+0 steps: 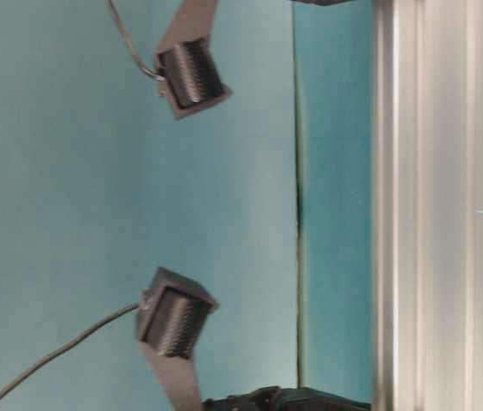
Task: Lift the metal rail with both hands.
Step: 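Set the rail on the table while holding it with both grippers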
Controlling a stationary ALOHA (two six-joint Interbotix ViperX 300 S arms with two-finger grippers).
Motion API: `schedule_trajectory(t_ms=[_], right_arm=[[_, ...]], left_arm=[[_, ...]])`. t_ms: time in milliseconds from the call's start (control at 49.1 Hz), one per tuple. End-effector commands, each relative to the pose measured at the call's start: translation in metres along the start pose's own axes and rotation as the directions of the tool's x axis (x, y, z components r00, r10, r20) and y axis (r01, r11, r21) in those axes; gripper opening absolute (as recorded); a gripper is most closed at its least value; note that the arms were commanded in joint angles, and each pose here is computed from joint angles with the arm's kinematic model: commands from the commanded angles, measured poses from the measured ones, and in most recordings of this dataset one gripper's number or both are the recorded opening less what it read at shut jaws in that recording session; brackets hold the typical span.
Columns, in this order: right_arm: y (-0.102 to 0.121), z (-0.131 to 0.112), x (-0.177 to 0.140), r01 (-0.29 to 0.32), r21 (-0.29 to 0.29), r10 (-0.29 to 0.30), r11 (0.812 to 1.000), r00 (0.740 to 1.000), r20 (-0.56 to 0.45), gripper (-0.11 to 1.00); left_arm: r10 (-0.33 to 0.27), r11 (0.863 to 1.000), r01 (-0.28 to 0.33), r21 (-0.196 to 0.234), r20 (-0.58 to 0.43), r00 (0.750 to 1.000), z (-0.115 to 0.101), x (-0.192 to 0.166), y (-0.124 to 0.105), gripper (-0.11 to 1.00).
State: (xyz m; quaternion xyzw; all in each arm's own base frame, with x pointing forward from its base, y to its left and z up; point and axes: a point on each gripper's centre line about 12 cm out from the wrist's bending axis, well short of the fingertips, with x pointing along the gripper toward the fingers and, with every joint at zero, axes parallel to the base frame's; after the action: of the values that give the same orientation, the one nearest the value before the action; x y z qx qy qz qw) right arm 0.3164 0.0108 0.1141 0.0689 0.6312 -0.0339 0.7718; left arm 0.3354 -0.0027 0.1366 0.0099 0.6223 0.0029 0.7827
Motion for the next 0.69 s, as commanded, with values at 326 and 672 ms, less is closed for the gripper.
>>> schedule_trajectory(t_ms=[326,672], right_arm=[[-0.004,0.001,0.006,0.000,0.014,0.000,1.000,1.000,0.016,0.38],[-0.012,0.004,0.007,0.005,0.017,-0.006,1.000,0.999,0.036,0.38]], left_arm=[[-0.003,1.000,0.003,0.002,0.023,1.000,0.005,0.003,-0.002,0.28],[-0.005,0.999,0.006,-0.044,0.034,0.999,0.005,0.006,-0.003,0.28]])
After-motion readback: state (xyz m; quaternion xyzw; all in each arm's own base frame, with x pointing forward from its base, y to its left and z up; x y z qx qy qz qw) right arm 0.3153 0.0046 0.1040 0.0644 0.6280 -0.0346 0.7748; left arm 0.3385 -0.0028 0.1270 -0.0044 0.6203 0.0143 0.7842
